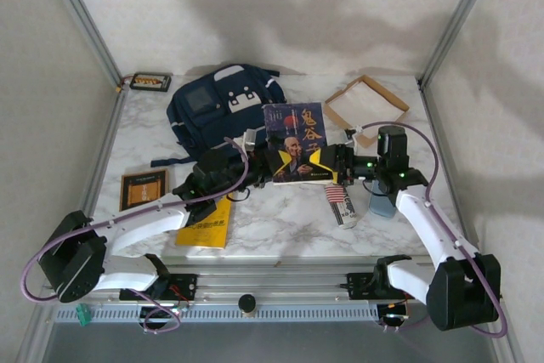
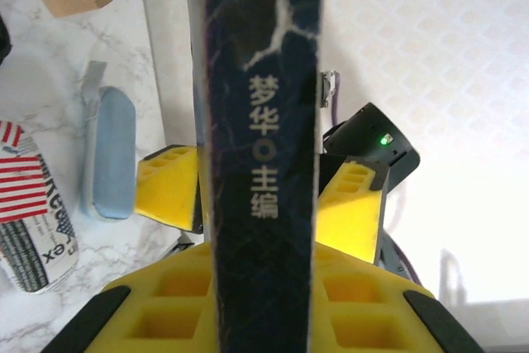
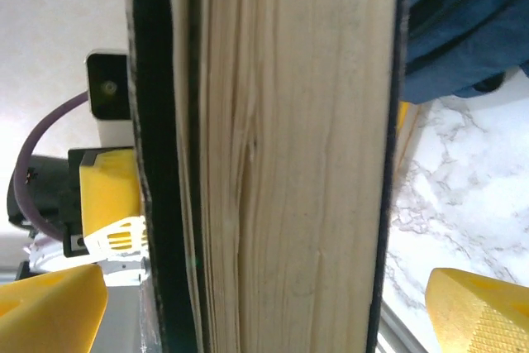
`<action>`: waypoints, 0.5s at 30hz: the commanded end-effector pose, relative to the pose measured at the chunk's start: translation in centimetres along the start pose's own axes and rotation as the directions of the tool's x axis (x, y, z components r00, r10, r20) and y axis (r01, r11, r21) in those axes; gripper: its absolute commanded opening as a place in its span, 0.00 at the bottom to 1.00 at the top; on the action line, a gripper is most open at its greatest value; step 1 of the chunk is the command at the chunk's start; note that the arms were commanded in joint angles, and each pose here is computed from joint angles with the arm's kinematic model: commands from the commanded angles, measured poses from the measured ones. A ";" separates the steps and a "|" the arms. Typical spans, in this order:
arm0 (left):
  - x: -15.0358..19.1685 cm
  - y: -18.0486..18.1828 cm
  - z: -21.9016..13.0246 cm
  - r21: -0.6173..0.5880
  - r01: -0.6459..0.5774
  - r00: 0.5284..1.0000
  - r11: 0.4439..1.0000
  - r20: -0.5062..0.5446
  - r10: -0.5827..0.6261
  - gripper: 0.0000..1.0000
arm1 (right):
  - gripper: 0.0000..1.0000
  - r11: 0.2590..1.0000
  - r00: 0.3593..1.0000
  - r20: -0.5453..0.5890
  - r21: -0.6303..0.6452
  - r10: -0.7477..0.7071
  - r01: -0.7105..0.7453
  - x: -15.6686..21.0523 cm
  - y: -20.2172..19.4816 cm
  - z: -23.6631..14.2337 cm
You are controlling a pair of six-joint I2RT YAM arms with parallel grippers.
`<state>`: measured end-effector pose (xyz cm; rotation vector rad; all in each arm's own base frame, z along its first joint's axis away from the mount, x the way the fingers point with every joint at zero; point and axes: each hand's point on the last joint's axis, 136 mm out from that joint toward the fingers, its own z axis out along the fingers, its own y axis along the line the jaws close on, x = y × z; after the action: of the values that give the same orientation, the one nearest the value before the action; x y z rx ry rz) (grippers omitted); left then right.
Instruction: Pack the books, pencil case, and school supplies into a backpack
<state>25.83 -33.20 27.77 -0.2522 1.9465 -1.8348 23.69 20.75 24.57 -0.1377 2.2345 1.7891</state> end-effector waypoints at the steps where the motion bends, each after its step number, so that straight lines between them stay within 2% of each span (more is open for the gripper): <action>1: -0.9 -5.3 0.1 0.160 -0.063 0.998 0.985 0.036 0.058 0.00 | 0.99 0.991 0.999 -0.024 -0.131 -0.040 0.037 0.4 3.4 -0.3; 3: -1.2 -4.0 0.5 0.097 -0.069 0.997 0.993 0.044 0.065 0.00 | 0.93 0.987 0.998 -0.012 -0.150 -0.063 0.061 0.3 4.6 -0.6; 7: -1.4 -2.2 0.9 0.019 -0.075 0.996 0.997 0.044 0.074 0.00 | 0.73 0.984 0.997 0.001 -0.158 -0.078 0.078 0.1 5.8 -1.0; 10: -1.5 -1.3 1.1 -0.028 -0.090 0.995 0.996 0.041 0.091 0.00 | 0.58 0.990 0.996 0.022 -0.115 -0.084 0.086 -0.4 5.2 -1.0; 13: -1.5 -0.5 1.2 -0.072 -0.097 0.994 0.993 0.033 0.100 0.00 | 0.35 0.995 0.996 0.033 -0.049 -0.086 0.088 -1.0 3.8 -0.7; 15: -1.5 0.0 1.3 -0.096 -0.104 0.994 0.990 0.030 0.107 0.00 | 0.29 0.995 0.994 0.048 -0.007 -0.100 0.100 -1.6 3.0 -0.7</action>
<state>27.10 -33.61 27.15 -0.2478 2.0097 -1.7171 23.76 20.82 27.48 -0.1468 2.1598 1.8166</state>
